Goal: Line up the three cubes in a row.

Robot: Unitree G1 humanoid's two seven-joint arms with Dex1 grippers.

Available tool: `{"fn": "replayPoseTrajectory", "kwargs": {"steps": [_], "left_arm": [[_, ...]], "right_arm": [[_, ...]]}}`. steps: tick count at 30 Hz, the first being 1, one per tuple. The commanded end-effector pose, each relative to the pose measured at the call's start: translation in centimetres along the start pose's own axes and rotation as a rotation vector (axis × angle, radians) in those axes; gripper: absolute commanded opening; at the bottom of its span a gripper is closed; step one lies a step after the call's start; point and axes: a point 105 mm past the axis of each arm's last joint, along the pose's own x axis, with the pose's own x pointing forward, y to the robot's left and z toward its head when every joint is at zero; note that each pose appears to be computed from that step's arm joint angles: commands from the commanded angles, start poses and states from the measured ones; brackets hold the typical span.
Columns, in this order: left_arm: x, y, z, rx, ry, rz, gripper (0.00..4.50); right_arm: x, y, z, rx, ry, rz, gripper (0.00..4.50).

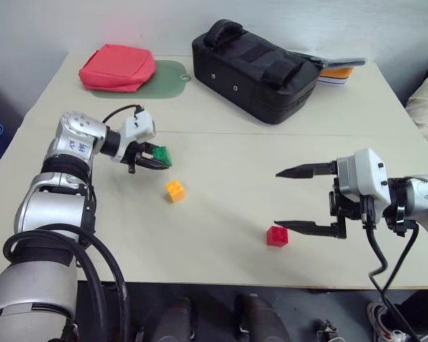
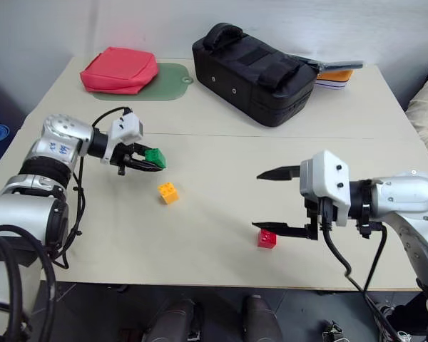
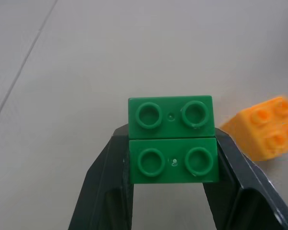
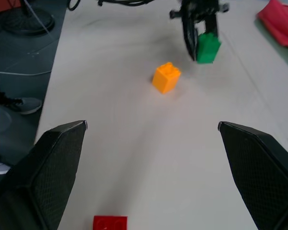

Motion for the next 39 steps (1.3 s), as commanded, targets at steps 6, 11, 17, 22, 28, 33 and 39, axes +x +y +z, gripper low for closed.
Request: {"fn": "replayPoseTrajectory", "kwargs": {"steps": [6,11,17,22,28,33,39], "left_arm": [[4.5,-6.2,5.1,0.252,-0.01,-0.19,1.52],[8.0,-10.6,6.5,0.195,-0.015,-0.245,1.52],[11.5,-13.1,5.7,0.179,0.059,-0.242,1.52],[12.7,-14.2,5.0,0.162,0.069,-0.252,1.52],[13.8,-15.0,4.2,0.134,0.092,-0.246,1.52],[14.3,-15.3,4.4,0.131,0.095,-0.243,1.52],[14.8,-14.8,4.2,0.136,0.118,-0.216,1.52]], "right_arm": [[-1.4,0.8,-1.7,-0.022,0.087,0.021,4.5],[-1.9,1.4,-2.4,0.003,0.102,0.044,4.5],[-2.2,1.8,-3.3,0.006,0.119,0.065,4.5],[-2.1,1.9,-3.7,0.005,0.123,0.072,4.5],[-2.2,1.9,-4.3,-0.004,0.14,0.078,4.5],[-2.1,2.0,-4.3,-0.005,0.139,0.078,4.5],[-2.0,1.9,-4.3,-0.008,0.136,0.078,4.5]]}}
